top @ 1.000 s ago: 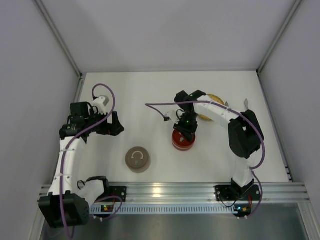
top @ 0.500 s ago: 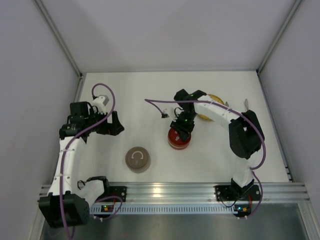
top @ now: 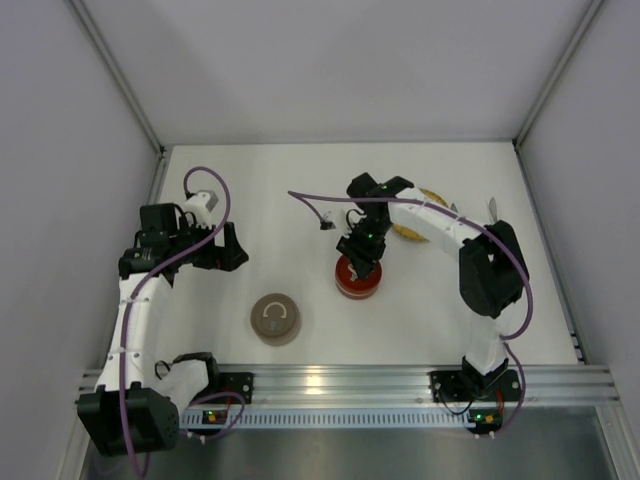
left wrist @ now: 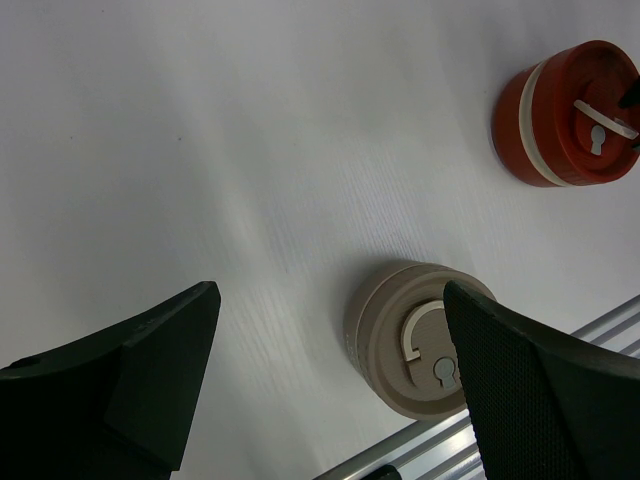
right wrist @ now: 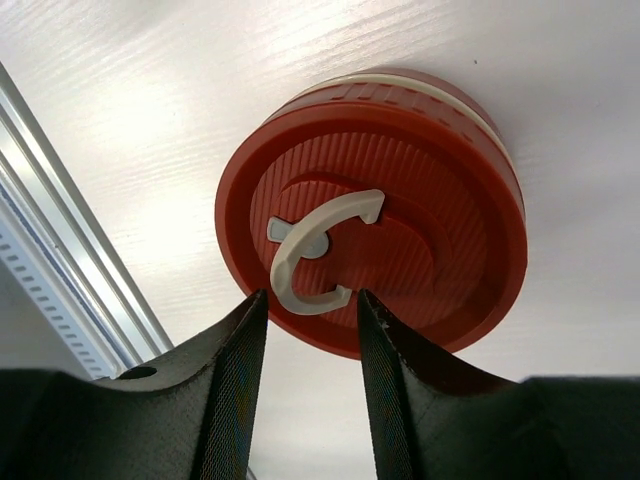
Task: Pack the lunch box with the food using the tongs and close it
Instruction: Close the box lid on the packing box.
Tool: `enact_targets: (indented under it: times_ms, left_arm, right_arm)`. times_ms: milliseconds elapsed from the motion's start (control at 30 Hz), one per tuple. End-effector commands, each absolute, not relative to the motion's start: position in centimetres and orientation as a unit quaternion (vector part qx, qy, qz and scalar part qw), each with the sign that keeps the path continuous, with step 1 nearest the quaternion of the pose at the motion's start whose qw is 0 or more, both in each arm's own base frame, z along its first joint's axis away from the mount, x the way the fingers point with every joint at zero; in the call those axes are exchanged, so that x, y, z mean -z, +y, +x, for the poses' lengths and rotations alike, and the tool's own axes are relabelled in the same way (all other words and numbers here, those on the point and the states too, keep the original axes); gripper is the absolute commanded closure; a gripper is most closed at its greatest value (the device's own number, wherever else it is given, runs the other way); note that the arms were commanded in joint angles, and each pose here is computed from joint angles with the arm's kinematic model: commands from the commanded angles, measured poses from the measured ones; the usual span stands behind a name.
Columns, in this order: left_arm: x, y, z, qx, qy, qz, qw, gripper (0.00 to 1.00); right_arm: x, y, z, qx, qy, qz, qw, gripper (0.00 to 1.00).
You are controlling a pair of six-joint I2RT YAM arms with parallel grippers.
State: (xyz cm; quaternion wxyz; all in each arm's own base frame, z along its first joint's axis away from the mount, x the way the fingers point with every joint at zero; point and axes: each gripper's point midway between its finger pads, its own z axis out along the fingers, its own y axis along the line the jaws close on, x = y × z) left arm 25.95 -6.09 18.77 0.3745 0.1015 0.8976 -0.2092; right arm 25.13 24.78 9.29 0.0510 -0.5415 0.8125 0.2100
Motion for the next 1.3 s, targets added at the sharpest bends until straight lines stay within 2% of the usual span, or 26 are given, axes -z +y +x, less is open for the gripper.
enact_targets:
  times_ms: [0,467,1000,1167,1267]
  left_arm:
    - [-20.9,-6.3,26.4,0.211,0.881,0.121,0.407,0.02]
    - [-20.9,-6.4,26.5,0.213,0.879,0.122,0.408,0.02]
    - [-20.9,-6.3,26.3,0.211,0.881,0.124,0.406,0.02]
    - [-20.9,-6.3,26.3,0.211,0.880,0.122,0.407,0.02]
    - [-20.9,-6.3,26.3,0.210,0.880,0.121,0.407,0.02]
  right_arm:
    - [-11.8,26.2,27.0,-0.224,0.803,-0.541,0.110,0.59]
    - [-12.6,26.7,27.0,-0.225,0.795,-0.547,0.134,0.55]
    - [-10.6,27.1,26.6,-0.186,0.789,-0.564,0.156,0.55]
    - [-10.5,27.2,26.8,-0.177,0.789,-0.562,0.173,0.59]
    - [-10.5,27.3,26.7,-0.178,0.788,-0.560,0.182,0.67]
